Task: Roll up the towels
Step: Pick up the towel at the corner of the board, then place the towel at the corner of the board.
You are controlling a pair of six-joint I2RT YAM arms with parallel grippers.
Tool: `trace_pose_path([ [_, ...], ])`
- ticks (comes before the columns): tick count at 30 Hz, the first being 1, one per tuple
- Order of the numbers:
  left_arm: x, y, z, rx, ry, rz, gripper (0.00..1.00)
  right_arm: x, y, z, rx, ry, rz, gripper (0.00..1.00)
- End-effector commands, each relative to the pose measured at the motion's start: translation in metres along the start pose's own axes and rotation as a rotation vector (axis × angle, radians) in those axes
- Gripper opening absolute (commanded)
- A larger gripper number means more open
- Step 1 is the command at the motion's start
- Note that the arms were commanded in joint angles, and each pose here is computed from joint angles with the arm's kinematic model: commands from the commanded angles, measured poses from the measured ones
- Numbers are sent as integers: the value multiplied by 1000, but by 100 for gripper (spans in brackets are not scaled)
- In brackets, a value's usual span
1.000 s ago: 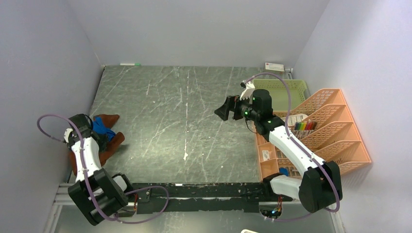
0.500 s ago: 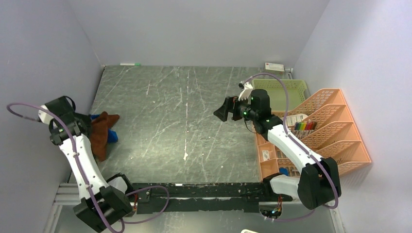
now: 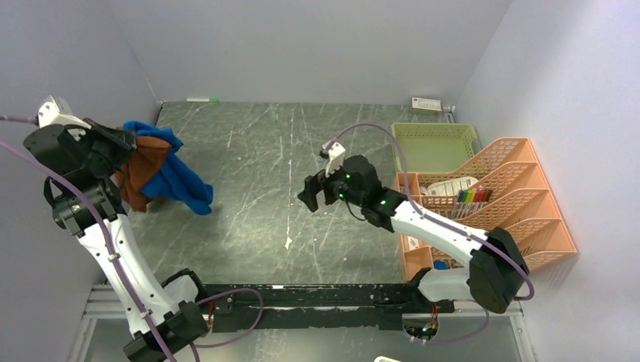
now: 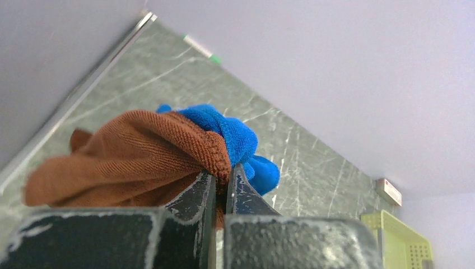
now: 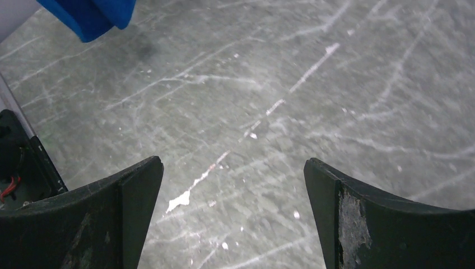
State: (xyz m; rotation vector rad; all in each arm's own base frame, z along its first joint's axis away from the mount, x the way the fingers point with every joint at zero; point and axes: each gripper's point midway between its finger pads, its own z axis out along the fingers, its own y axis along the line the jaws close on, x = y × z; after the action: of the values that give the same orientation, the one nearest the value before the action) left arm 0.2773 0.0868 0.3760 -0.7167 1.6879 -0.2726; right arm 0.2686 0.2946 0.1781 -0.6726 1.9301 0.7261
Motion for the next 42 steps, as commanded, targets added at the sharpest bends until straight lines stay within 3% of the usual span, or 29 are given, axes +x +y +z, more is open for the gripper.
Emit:
trace_pose_path([
  [1, -50, -63, -30, 227, -134, 190, 7, -43, 26, 24, -27, -167, -140, 100],
  [4, -71, -69, -42, 195, -213, 211, 7, -60, 43, 47, -88, -250, -177, 100],
  [8, -77, -90, -51, 298, -245, 212, 7, -79, 83, 106, -305, -279, -230, 100],
  [14, -51, -104, -43, 448, -129, 177, 7, -123, 136, 120, -581, -443, -247, 100],
  [20, -33, -115, -43, 572, -54, 157, 7, -135, 176, 159, -791, -454, -261, 100],
  [25, -26, -119, -42, 627, -12, 150, 7, -147, 200, 159, -942, -493, -209, 99],
  [27, -23, -124, -44, 668, 7, 130, 7, -149, 211, 161, -980, -492, -215, 89],
  [32, -23, -127, -45, 689, 23, 126, 7, -143, 225, 171, -996, -434, -255, 52],
  [33, -23, -127, -45, 686, 21, 129, 7, -142, 223, 170, -1003, -426, -253, 37],
  [34, -23, -126, -45, 681, 18, 132, 7, -141, 219, 171, -998, -415, -243, 3],
  [39, -29, -113, -36, 577, -2, 139, 8, -133, 146, 163, -870, -398, -111, 0],
  [42, -35, -98, -30, 458, -33, 142, 19, -131, 67, 127, -777, -474, 22, 0],
])
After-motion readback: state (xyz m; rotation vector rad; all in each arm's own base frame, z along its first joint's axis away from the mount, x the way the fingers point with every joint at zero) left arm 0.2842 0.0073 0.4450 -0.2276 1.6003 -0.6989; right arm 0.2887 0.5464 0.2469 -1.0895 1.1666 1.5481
